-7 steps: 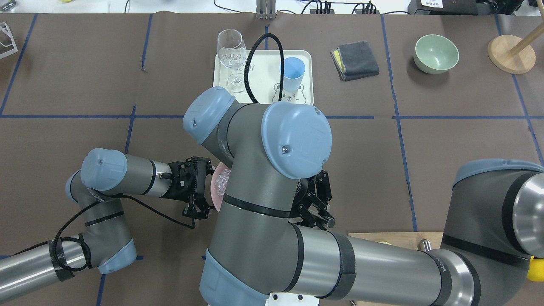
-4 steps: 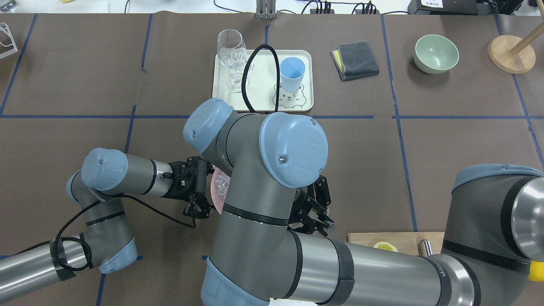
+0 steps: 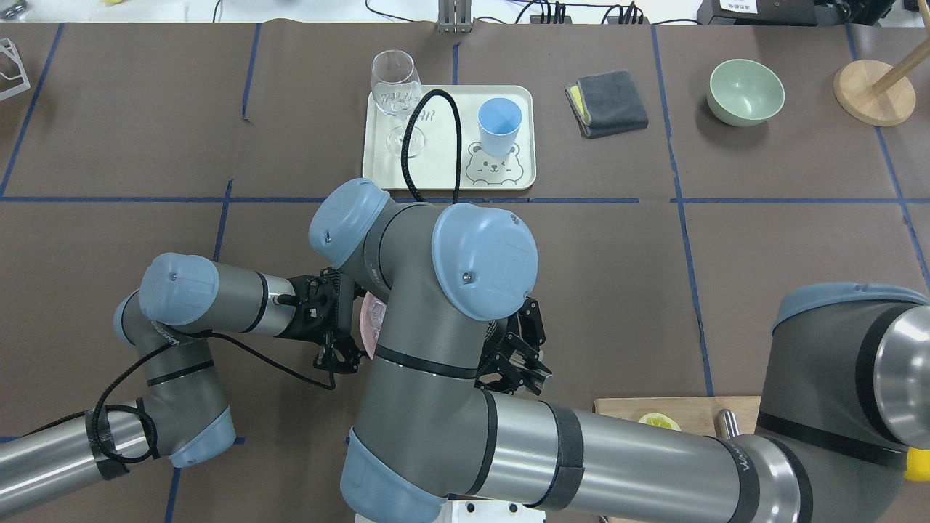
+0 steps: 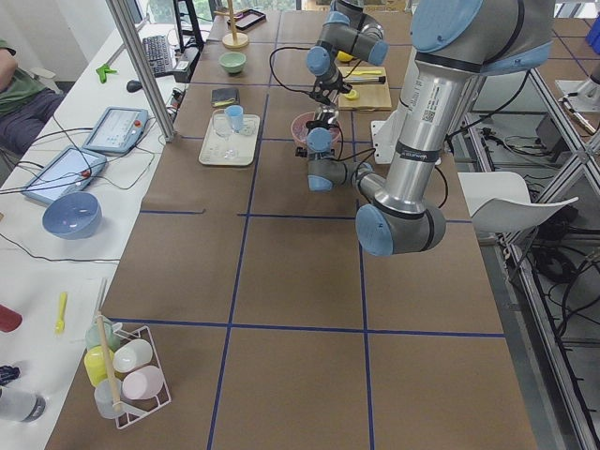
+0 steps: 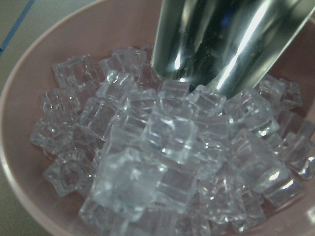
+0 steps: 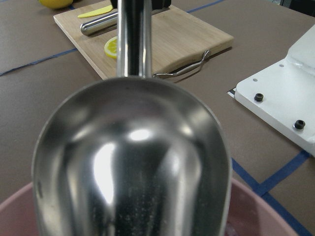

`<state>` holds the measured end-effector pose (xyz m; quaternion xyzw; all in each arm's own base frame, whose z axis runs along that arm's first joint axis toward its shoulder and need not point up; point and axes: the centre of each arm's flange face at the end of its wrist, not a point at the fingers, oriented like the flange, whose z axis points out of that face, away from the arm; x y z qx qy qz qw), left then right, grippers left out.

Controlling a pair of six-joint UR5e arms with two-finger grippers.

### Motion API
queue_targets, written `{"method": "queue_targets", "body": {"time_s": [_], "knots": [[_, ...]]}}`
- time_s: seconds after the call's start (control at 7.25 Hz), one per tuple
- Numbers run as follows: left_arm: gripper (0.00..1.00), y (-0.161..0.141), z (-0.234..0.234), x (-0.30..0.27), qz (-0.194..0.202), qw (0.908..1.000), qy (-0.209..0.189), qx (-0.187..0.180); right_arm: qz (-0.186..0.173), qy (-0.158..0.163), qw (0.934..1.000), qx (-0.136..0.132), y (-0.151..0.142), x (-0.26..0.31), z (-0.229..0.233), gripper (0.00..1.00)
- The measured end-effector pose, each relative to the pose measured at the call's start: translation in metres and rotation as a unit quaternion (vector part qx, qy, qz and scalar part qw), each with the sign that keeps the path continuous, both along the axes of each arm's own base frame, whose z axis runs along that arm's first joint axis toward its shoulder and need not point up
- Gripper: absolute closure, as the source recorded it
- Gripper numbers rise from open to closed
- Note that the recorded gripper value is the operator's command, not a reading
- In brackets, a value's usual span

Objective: Put ice in cup with scoop
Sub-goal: 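Tilt the bowl with the left gripper while the right gripper positions the scoop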

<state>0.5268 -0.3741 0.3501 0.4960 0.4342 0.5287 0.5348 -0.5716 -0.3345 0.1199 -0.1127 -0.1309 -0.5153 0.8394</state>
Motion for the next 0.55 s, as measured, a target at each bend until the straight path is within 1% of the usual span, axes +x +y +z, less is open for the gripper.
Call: {"method": "queue_targets", "body": {"time_s": [0.28,0.55], "knots": [[0.0,0.0,-0.002,0.0,0.0,1.0,0.001,-0.001,0.002,-0.006,1.0,0.004,-0.005,-0.013,0.007,1.0],[0.0,0.0,-0.004,0.001,-0.001,1.0,0.003,-0.006,0.005,-0.02,0.9998,0.009,-0.008,-0.021,0.019,1.0]]}}
